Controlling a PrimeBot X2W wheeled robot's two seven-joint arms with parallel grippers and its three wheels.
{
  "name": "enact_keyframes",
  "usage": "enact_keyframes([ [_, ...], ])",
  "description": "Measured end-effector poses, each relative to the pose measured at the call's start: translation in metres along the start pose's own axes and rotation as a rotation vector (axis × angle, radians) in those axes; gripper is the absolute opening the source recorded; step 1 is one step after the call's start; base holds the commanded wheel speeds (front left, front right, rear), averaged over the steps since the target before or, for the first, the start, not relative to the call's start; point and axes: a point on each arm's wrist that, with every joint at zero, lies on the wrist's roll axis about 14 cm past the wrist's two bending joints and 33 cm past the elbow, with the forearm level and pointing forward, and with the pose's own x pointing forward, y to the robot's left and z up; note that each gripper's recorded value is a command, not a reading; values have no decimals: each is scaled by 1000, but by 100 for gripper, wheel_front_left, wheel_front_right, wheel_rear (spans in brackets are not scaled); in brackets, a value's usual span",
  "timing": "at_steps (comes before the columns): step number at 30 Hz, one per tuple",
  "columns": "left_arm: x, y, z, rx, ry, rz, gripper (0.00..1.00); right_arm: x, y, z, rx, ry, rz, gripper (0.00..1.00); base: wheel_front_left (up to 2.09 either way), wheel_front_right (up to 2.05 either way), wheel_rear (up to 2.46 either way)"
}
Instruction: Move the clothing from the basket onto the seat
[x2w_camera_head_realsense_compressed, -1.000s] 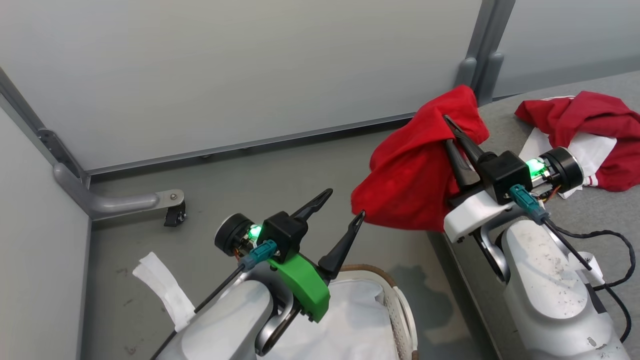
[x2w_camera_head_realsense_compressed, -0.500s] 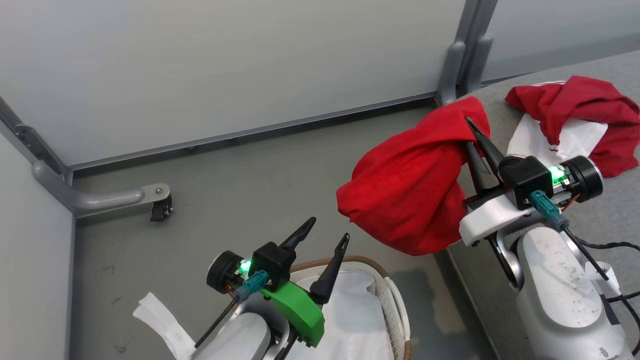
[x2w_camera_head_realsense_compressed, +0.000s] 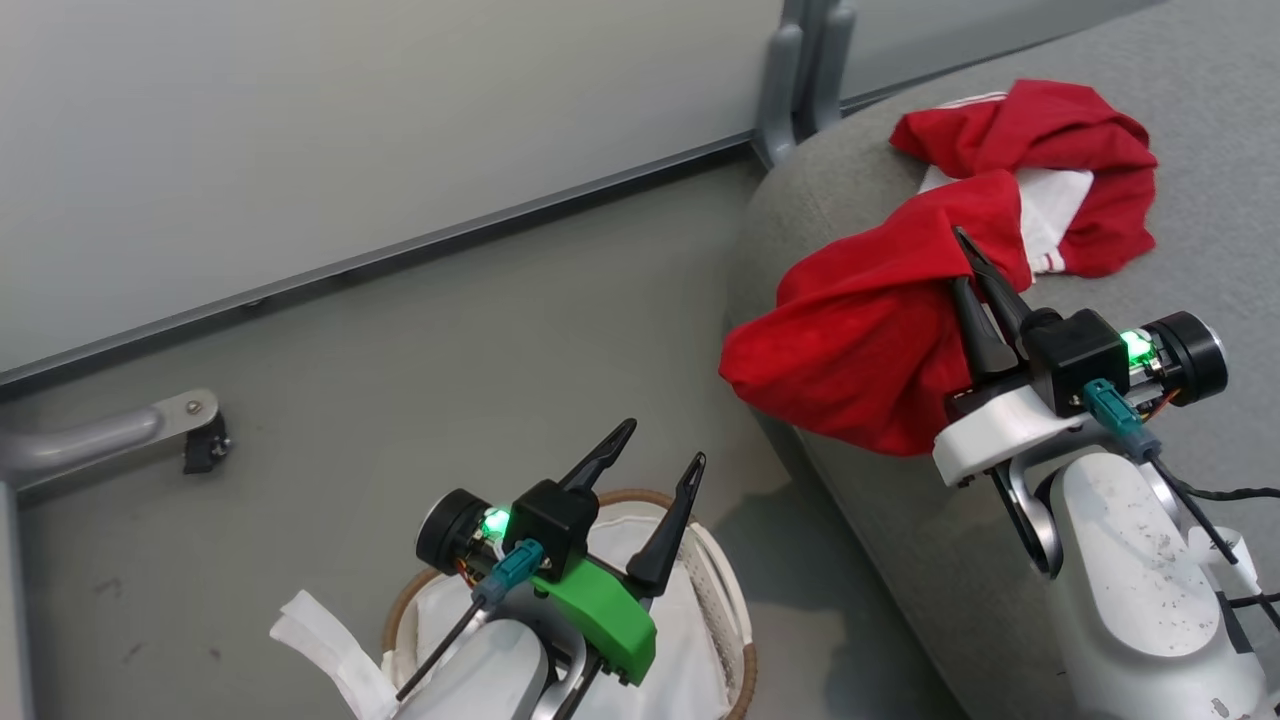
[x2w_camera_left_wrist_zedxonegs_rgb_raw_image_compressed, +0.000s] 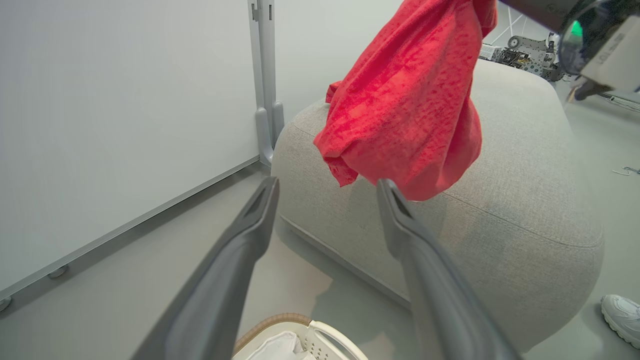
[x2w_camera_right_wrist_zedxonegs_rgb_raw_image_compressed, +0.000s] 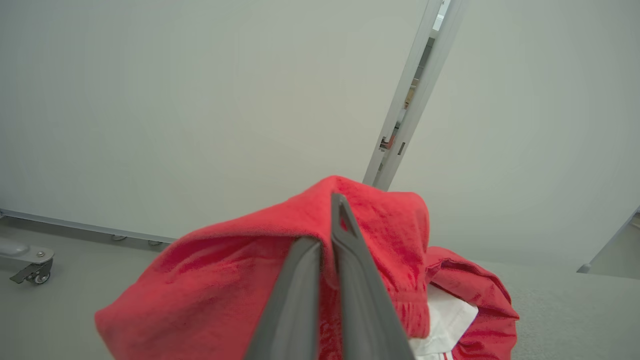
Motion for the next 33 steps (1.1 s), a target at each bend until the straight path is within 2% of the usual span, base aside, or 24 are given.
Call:
enact_keyframes([
  [10,38,-38,-15,-14,22,-172,100,-34,-57,-17,-52,81,-158,0,0,0,0],
  [17,53,-46,-29,-50,38,-232,100,-41,-91,-31,-111,133,-235,0,0,0,0],
  [22,59,-43,-32,-71,25,-246,100,-25,-132,-16,-237,106,-271,0,0,0,0],
  [28,58,-23,-43,-67,35,-224,100,11,-168,11,-386,40,-278,0,0,0,0],
  [33,59,2,-55,-57,45,-189,100,35,-190,6,-421,42,-312,0,0,0,0],
])
